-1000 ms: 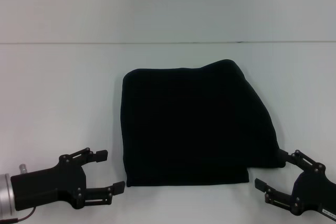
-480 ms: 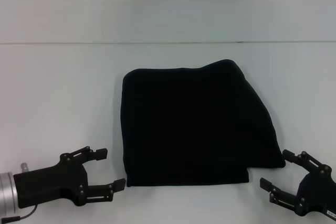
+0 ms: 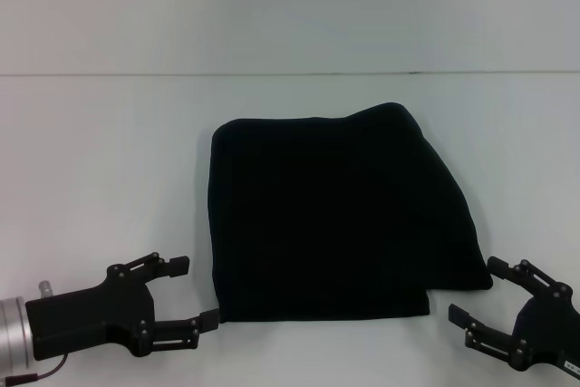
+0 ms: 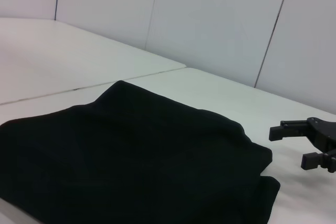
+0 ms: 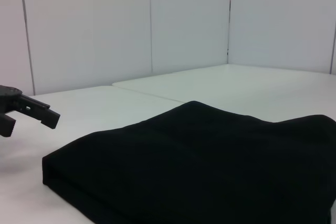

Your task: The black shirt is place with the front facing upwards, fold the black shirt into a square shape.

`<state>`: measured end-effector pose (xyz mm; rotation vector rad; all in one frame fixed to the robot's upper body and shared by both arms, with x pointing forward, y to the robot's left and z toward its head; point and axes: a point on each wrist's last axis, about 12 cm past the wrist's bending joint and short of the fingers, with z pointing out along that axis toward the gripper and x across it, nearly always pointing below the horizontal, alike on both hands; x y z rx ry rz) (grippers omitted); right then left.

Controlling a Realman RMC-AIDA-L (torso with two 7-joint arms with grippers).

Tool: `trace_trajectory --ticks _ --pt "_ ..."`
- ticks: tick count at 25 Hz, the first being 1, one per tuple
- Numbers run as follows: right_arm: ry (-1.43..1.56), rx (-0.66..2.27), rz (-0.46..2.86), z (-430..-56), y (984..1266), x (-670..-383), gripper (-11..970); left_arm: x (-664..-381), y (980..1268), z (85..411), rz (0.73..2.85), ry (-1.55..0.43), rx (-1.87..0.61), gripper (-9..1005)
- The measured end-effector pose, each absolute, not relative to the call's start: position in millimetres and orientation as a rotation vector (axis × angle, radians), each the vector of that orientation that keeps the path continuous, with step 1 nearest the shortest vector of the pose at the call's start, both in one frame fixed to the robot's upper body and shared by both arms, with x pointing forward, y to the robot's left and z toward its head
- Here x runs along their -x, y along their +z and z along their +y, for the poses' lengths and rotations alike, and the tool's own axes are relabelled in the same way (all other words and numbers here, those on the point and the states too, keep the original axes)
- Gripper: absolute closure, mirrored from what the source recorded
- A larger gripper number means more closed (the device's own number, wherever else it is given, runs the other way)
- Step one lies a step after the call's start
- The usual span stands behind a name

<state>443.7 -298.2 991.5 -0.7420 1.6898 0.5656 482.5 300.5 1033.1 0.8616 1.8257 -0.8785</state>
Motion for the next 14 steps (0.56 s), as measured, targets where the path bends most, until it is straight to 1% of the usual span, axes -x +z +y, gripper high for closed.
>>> trace_trajectory --ticks 14 --pt "0.563 0.719 1.674 -300.5 993.8 -442.8 44 -483.3 1035.3 299.7 1.808 -0.887 -0.856 46"
